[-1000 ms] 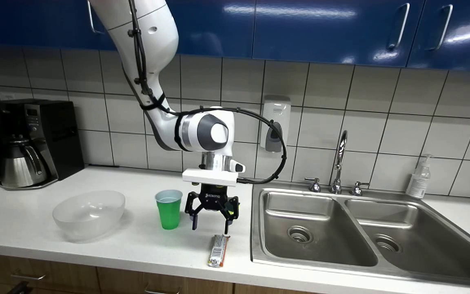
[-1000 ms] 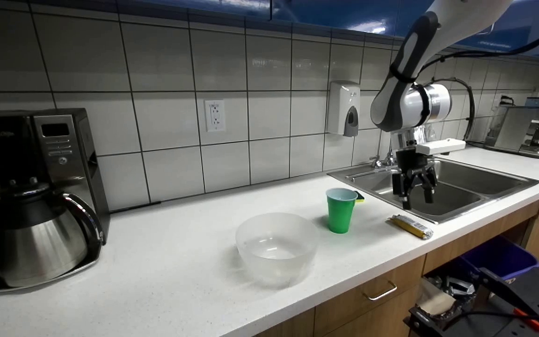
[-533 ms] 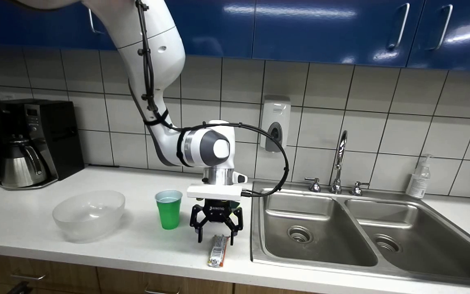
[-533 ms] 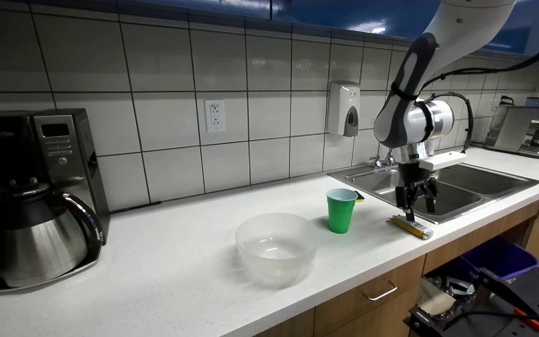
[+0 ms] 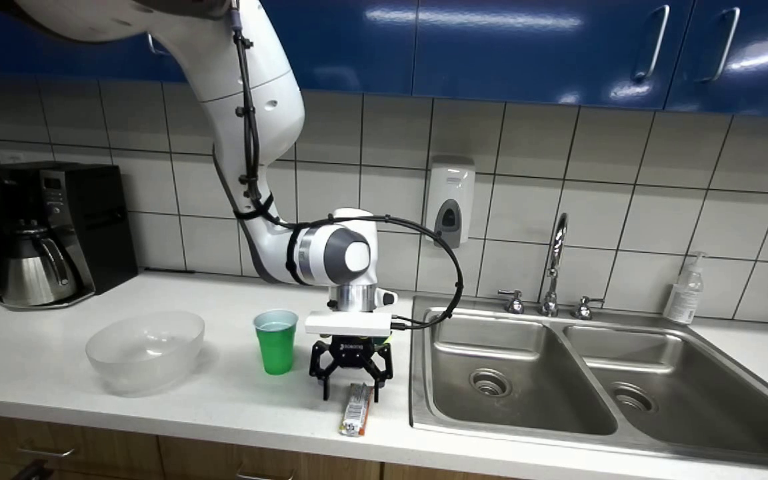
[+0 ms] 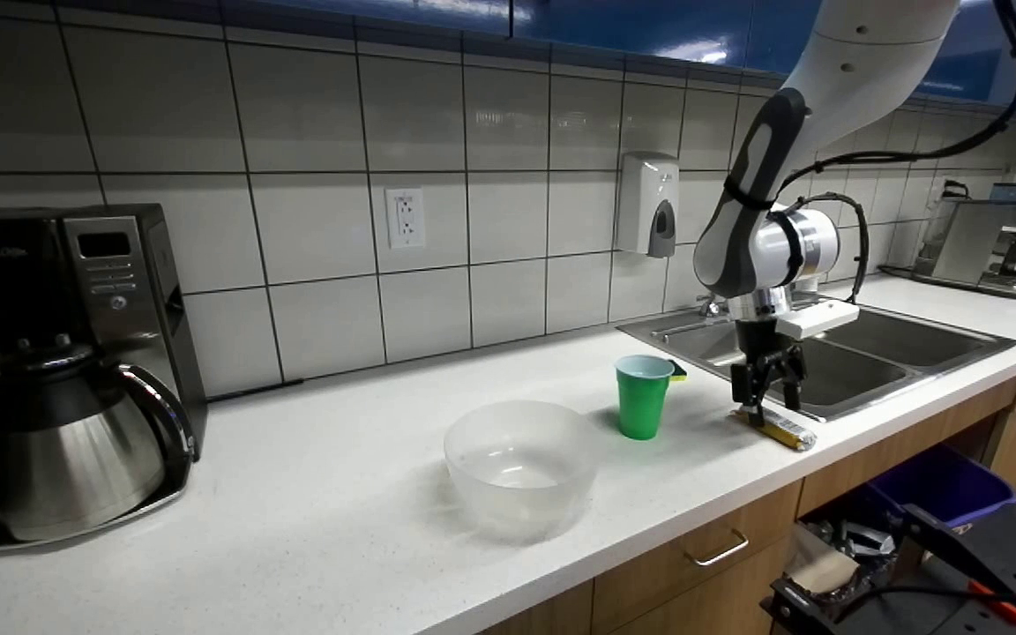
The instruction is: Put the packet in the bowl.
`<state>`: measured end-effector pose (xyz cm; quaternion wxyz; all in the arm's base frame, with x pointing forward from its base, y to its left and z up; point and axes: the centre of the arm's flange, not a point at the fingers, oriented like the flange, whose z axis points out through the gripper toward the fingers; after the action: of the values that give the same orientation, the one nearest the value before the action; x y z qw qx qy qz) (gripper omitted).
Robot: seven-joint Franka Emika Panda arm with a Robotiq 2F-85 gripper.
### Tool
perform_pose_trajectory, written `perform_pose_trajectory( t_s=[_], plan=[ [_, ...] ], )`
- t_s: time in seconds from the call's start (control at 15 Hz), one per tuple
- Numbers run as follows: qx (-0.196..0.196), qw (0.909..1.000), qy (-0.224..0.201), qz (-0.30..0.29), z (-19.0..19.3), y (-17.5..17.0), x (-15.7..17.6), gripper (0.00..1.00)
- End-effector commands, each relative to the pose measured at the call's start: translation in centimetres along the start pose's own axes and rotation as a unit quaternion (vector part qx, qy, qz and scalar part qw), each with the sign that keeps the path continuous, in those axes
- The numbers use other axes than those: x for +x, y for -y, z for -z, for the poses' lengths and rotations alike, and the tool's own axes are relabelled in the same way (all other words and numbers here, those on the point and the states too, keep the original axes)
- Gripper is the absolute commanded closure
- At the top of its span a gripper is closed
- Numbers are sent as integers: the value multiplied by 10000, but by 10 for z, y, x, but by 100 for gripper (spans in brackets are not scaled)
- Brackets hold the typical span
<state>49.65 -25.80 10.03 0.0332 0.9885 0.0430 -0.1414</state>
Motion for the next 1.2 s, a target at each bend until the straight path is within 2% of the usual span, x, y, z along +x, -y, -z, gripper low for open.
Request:
perform_pose_trajectory(
  t_s=[0.0,0.53,0.6,0.67,1.13],
  plan=[
    [-47,9997,-105,232,-3,-10,9,0],
    [-38,9994,-99,341,-10,-18,6,0],
    [-29,9993,-111,351,-11,-19,6,25],
    [-27,9993,-127,351,-11,-20,5,26],
    [28,9989,-253,381,-9,-26,0,81]
  ],
)
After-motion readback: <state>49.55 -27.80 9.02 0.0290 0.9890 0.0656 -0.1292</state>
